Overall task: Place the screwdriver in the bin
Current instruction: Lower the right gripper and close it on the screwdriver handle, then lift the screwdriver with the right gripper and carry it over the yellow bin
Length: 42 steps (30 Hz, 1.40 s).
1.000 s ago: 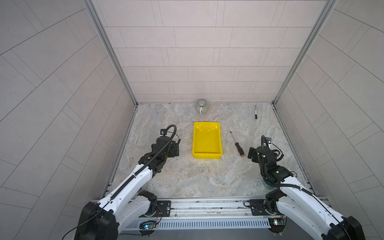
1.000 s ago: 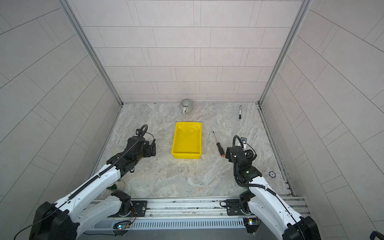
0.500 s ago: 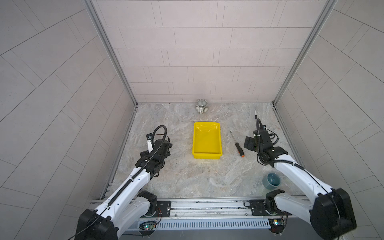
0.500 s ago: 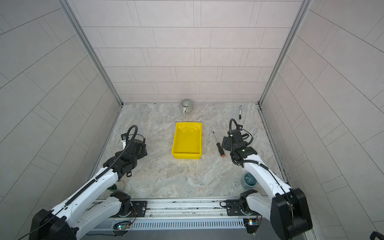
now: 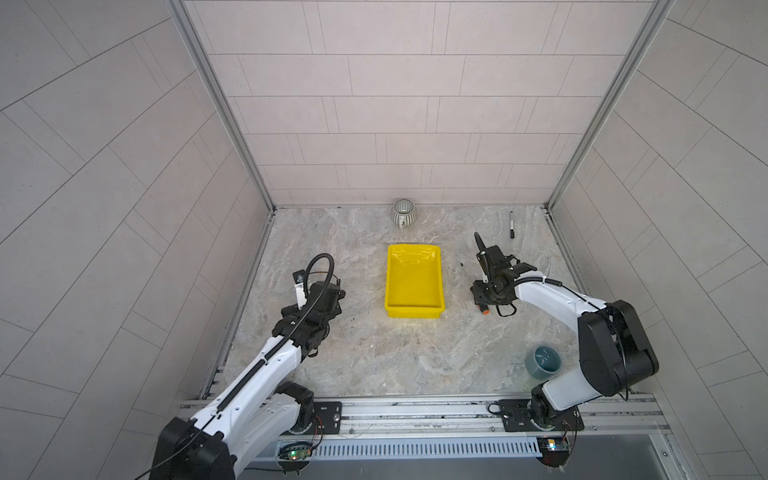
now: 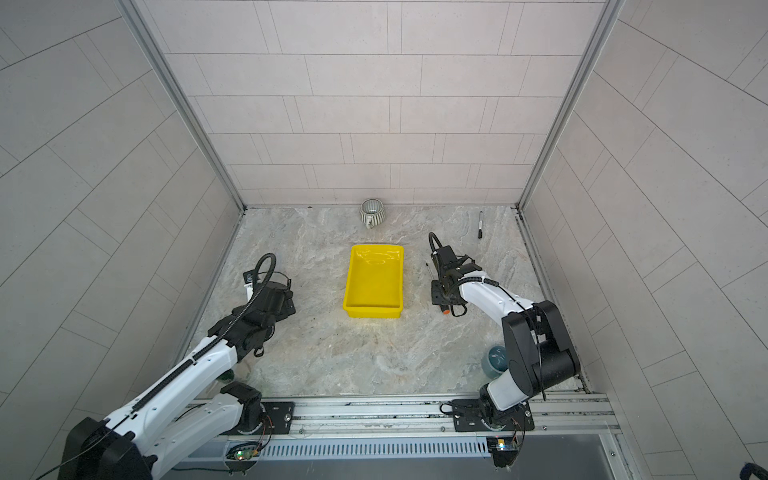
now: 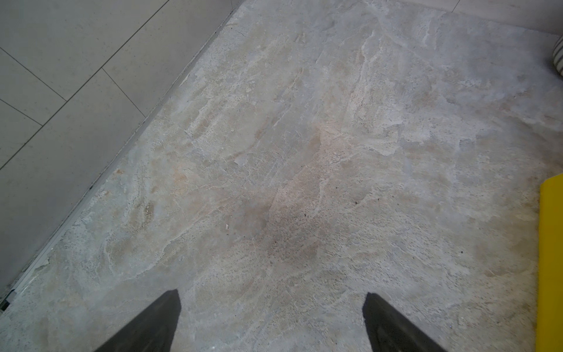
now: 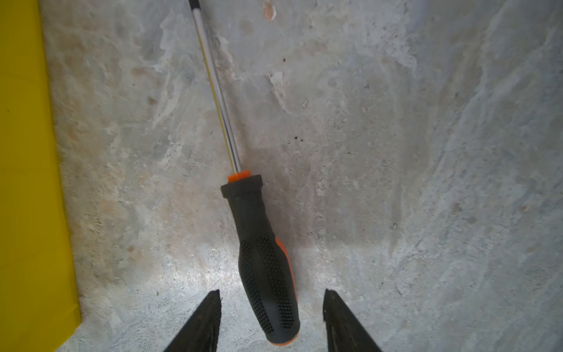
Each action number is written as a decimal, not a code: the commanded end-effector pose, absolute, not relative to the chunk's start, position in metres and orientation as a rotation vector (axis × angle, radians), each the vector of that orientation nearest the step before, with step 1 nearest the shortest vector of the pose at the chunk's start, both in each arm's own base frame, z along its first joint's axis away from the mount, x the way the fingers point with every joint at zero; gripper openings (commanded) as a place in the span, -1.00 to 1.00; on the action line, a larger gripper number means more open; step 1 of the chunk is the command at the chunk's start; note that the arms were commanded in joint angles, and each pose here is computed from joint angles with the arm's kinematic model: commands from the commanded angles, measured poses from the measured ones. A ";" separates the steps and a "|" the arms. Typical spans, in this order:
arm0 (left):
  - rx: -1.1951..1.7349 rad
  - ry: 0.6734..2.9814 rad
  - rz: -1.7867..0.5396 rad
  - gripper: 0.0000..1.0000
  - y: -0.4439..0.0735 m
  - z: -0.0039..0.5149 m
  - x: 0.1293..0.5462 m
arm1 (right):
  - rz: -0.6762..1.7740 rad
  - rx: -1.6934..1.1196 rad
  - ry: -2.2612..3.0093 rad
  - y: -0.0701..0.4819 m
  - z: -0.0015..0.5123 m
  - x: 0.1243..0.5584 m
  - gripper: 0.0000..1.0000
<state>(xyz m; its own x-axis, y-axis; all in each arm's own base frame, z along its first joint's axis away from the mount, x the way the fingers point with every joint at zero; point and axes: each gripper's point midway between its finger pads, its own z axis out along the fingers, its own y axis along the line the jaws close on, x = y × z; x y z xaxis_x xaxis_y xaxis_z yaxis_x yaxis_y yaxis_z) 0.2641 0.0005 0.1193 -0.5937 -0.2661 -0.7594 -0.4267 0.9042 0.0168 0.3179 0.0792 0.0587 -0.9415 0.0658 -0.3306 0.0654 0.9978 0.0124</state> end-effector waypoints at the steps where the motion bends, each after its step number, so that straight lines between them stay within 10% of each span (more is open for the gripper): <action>1: -0.492 2.239 0.247 1.00 0.000 0.119 0.265 | -0.037 0.046 2.846 0.079 0.055 0.315 0.10; 25: -0.481 2.239 0.225 1.00 -0.002 0.118 0.266 | -0.072 0.014 2.904 0.083 0.029 0.317 0.03; 42: -0.467 2.245 0.209 1.00 -0.005 0.117 0.267 | -0.070 0.079 2.843 0.086 0.058 0.306 -0.72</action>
<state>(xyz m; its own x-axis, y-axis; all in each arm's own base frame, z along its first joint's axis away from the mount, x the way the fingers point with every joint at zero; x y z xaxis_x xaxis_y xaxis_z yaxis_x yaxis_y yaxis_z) 0.2685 -0.0074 0.1198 -0.5941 -0.2731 -0.7566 -0.3991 0.9167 -0.0174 0.3102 0.0878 0.0340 -0.9693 0.0072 -0.2459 0.0185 0.9989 -0.0436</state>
